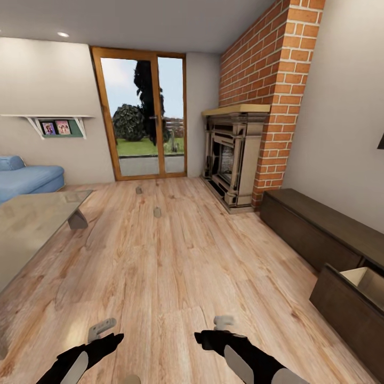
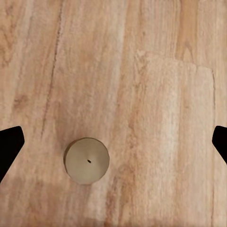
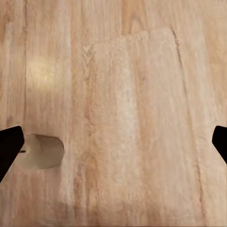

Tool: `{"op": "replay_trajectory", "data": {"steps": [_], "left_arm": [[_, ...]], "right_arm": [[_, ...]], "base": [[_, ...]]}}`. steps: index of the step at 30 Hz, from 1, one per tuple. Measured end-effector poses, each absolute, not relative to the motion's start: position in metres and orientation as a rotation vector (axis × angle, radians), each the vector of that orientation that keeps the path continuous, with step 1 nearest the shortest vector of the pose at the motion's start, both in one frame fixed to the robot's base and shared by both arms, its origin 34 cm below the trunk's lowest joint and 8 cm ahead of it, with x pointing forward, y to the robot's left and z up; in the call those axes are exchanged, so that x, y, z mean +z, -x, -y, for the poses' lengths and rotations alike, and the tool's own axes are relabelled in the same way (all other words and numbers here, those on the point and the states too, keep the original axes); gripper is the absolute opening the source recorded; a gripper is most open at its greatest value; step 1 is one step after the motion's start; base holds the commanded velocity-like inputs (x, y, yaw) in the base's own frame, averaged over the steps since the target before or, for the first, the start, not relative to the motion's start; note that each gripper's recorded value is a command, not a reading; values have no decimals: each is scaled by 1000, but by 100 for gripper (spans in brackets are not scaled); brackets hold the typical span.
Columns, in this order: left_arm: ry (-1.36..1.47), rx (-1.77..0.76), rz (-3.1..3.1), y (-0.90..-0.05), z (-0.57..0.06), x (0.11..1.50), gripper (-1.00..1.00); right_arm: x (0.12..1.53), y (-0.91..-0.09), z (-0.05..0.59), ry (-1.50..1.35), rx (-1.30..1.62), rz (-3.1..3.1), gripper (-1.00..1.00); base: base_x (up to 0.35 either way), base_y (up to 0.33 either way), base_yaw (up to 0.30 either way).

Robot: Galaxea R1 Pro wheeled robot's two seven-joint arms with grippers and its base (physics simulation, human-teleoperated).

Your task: Place each of the two pumpkins and all three candles from the living room inside a cabinet in the living room (use any cabinet), then make sure every cabinet is closed, and position the cauldron so it is next to a table in the living room.

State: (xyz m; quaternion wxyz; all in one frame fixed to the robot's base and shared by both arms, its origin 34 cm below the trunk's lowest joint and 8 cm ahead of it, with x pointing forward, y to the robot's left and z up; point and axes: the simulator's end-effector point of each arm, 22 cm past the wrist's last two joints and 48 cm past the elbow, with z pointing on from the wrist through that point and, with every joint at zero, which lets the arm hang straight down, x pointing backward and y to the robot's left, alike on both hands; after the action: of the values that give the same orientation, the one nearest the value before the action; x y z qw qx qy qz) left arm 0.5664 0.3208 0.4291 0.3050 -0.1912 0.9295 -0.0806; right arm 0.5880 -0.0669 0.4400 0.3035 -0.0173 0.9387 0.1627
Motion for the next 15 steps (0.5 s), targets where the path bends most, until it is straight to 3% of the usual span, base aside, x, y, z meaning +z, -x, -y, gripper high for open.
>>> {"op": "replay_trajectory", "data": {"steps": [15], "left_arm": [[437, -270, -2346, -618, -298, 474, 100]], "right_arm": [[463, -609, 51, 63, 459, -2437, 100]], "base": [[0, 0, 0]]}}
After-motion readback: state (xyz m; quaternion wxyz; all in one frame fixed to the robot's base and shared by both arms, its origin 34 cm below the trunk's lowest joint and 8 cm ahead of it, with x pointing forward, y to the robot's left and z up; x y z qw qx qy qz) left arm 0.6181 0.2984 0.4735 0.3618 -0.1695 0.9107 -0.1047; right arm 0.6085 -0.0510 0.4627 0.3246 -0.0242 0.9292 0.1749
